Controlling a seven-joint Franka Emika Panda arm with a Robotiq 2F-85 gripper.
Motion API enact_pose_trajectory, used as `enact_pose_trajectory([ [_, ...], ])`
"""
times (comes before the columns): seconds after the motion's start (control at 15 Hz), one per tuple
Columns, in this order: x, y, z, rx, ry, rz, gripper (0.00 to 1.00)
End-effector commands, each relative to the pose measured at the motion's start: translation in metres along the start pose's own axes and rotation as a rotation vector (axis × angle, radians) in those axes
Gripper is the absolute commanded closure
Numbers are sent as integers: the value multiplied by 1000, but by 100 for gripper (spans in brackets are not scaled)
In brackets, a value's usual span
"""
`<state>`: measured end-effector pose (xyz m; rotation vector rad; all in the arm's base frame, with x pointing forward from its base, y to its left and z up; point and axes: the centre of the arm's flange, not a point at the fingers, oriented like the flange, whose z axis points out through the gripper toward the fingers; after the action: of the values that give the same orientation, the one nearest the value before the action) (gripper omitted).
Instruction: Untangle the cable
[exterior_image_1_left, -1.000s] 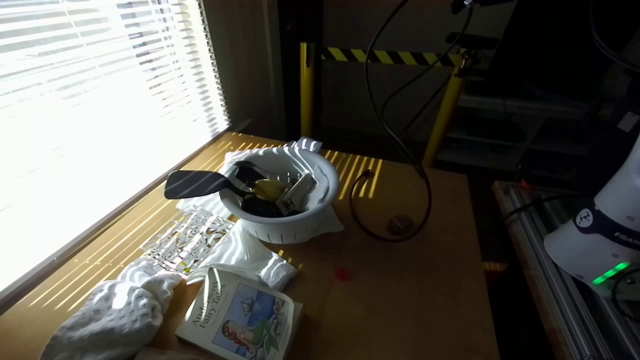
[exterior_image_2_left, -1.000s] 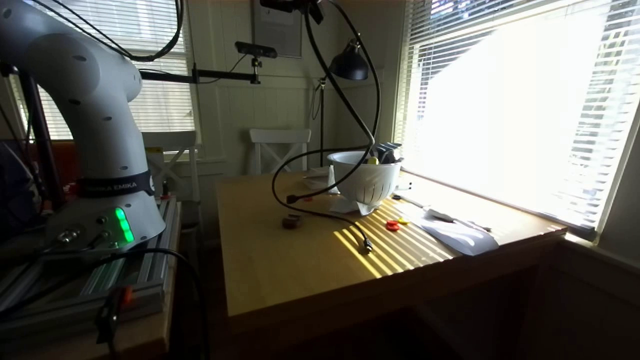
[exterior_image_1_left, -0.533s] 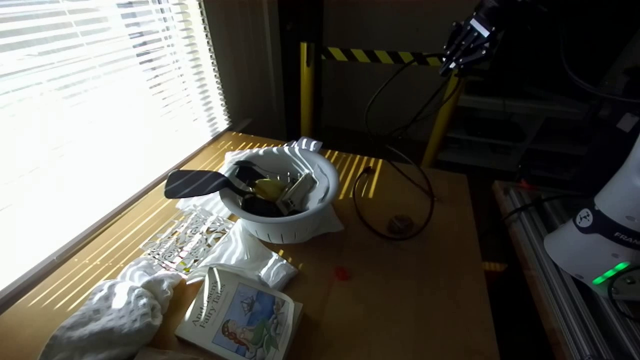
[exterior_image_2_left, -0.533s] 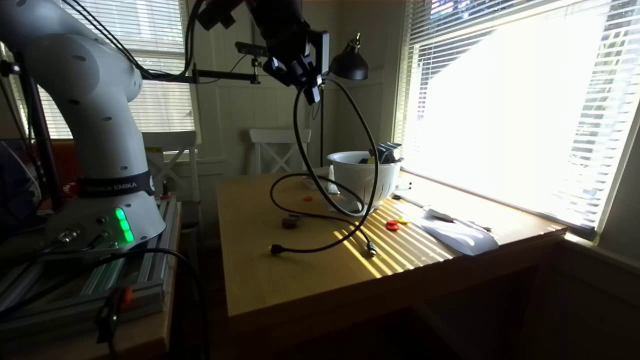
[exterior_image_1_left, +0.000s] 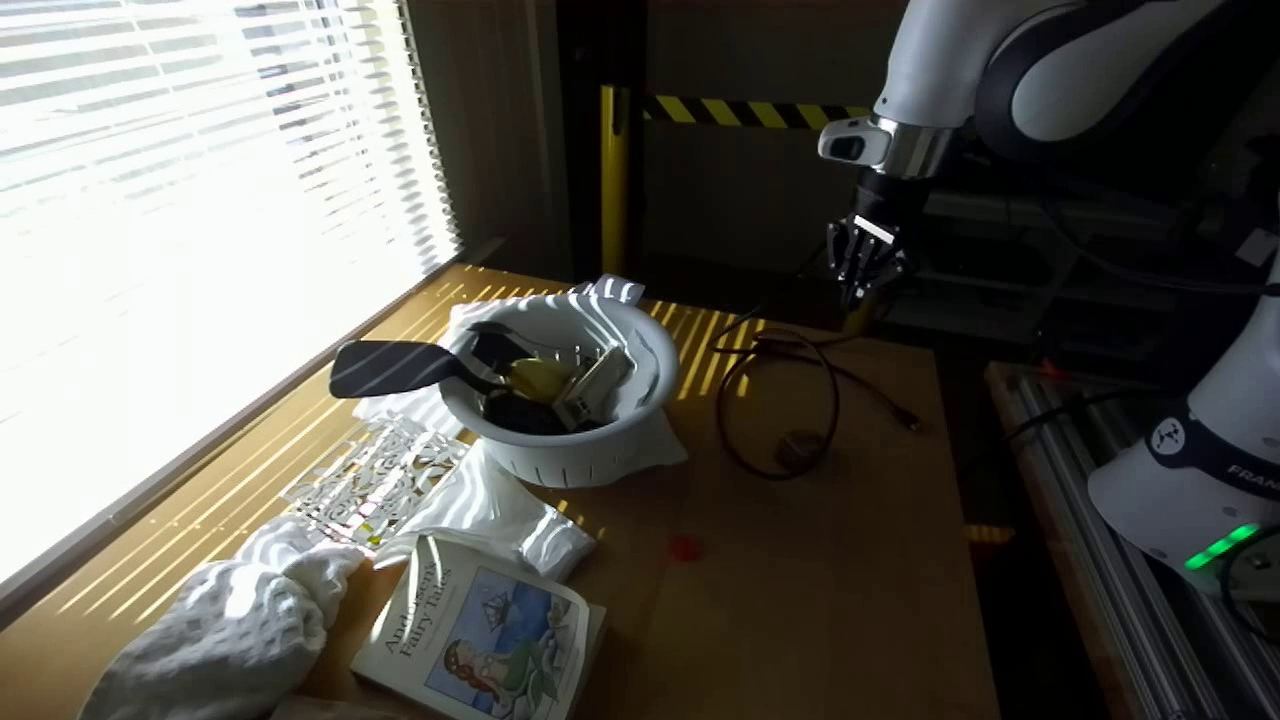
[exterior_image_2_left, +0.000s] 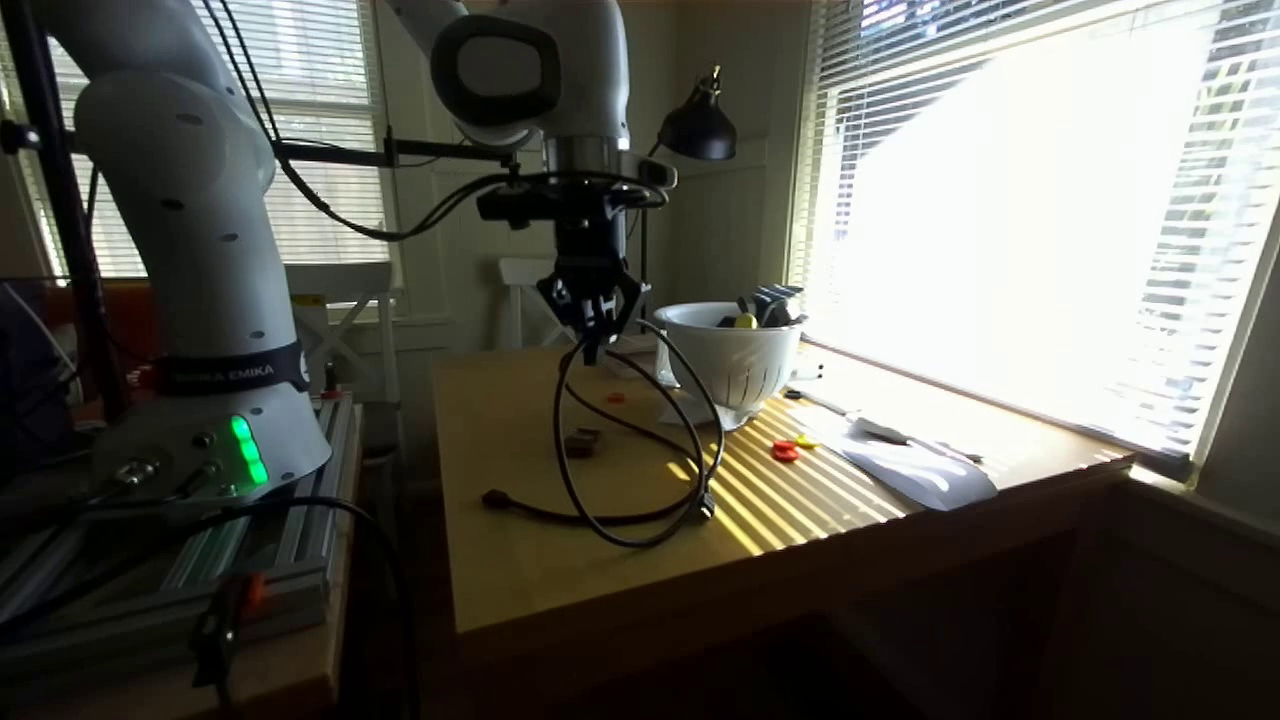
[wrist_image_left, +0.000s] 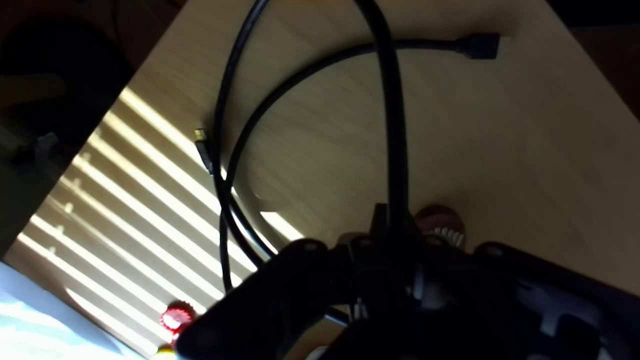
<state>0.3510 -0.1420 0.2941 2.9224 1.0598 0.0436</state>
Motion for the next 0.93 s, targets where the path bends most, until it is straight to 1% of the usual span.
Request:
enact_pose_trajectory([
  [0.0,39,-16,38,120,-84,-142,70],
  [0.07,48,-22,48,146,-115,-187,68],
  [0.13,54,-25,50,169,-147,-231,63],
  [0.2,58,-24,51,153,-160,-239,55],
  [0.4,59,-13,31,91,-148,-228,34],
  [0.6,43,6,8,14,-153,-177,14],
  [0.67,35,13,2,13,-162,-183,6],
  [0.73,24,22,-3,31,-164,-195,2],
  [0.8,14,30,-6,70,-156,-215,0],
  [0.87,6,34,-7,142,-131,-275,0],
])
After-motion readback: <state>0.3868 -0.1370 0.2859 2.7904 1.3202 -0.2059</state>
